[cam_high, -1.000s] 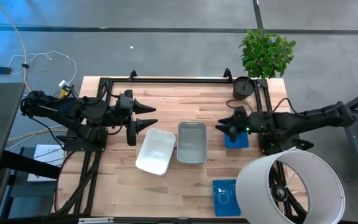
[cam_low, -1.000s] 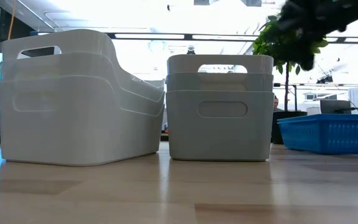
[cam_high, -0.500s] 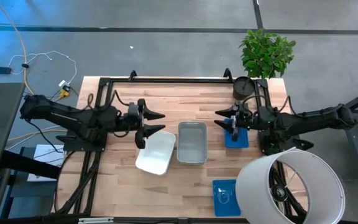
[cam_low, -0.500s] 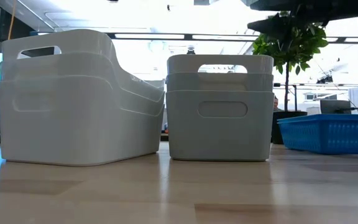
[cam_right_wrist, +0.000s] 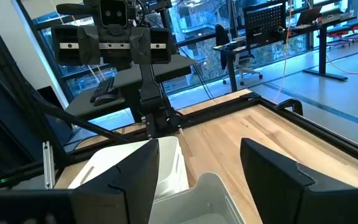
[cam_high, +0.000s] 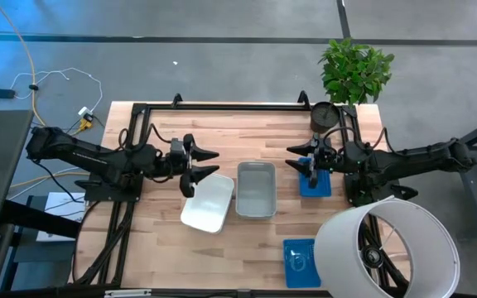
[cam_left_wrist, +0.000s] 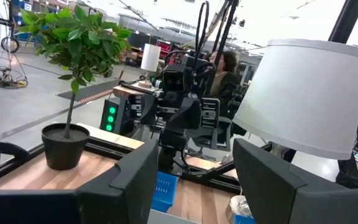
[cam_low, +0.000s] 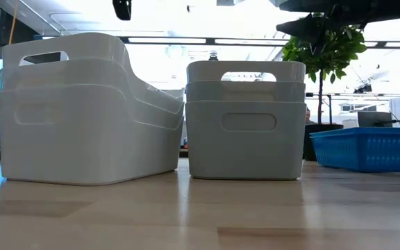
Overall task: Stack baskets by color
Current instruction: Stack the bottom blue bin on top of the other top blue bins
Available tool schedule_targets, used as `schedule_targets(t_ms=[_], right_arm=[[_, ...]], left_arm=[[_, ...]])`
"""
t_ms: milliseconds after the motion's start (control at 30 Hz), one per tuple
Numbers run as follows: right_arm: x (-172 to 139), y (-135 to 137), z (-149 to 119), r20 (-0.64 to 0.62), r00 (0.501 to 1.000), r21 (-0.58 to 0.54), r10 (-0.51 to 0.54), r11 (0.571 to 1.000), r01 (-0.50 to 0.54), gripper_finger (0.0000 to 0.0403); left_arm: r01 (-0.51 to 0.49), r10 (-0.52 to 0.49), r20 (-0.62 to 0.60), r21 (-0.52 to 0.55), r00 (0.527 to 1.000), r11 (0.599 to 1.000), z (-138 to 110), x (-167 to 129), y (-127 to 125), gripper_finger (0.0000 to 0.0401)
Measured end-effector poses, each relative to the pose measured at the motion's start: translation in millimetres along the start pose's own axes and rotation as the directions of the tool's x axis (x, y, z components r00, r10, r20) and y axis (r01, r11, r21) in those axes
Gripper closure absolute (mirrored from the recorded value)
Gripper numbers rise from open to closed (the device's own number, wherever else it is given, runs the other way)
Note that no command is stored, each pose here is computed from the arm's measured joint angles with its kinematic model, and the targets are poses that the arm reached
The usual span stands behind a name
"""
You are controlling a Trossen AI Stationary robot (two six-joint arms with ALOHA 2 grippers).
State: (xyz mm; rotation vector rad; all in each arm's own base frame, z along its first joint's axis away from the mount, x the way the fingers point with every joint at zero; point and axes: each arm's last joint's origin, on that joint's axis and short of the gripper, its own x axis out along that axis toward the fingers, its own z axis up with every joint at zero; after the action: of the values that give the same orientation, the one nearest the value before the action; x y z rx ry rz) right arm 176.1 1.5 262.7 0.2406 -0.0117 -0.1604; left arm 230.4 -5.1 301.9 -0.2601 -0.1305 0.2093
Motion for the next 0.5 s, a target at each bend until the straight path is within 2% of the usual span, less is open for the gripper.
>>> schedule_targets(t_ms=[233,333,400,500], right_arm=[[0.0,0.0,0.0,0.000,1.000,0.008,0.000,1.000,0.000,0.0192],[0.2,0.1,-2.2,-0.025,1.000,0.075,0.014,0.997,-0.012,0.0192],[2.6,0.9,-5.8,-0.110,0.993,0.115,0.033,0.993,-0.020,0.0192],[7.4,4.7,-8.4,-0.291,0.952,0.151,0.095,0.987,-0.052,0.0192]], left_arm=[[-0.001,0.001,0.000,0.000,1.000,1.000,0.0,0.0,0.0,0.0204],[-0.001,0.001,-0.001,-0.012,1.000,1.000,-0.1,0.0,0.0,0.0204],[0.000,0.000,-0.001,-0.015,1.000,1.000,-0.1,0.0,0.0,0.0204],[0.003,-0.003,-0.002,-0.020,1.000,1.000,-0.1,0.0,-0.1,0.0204]])
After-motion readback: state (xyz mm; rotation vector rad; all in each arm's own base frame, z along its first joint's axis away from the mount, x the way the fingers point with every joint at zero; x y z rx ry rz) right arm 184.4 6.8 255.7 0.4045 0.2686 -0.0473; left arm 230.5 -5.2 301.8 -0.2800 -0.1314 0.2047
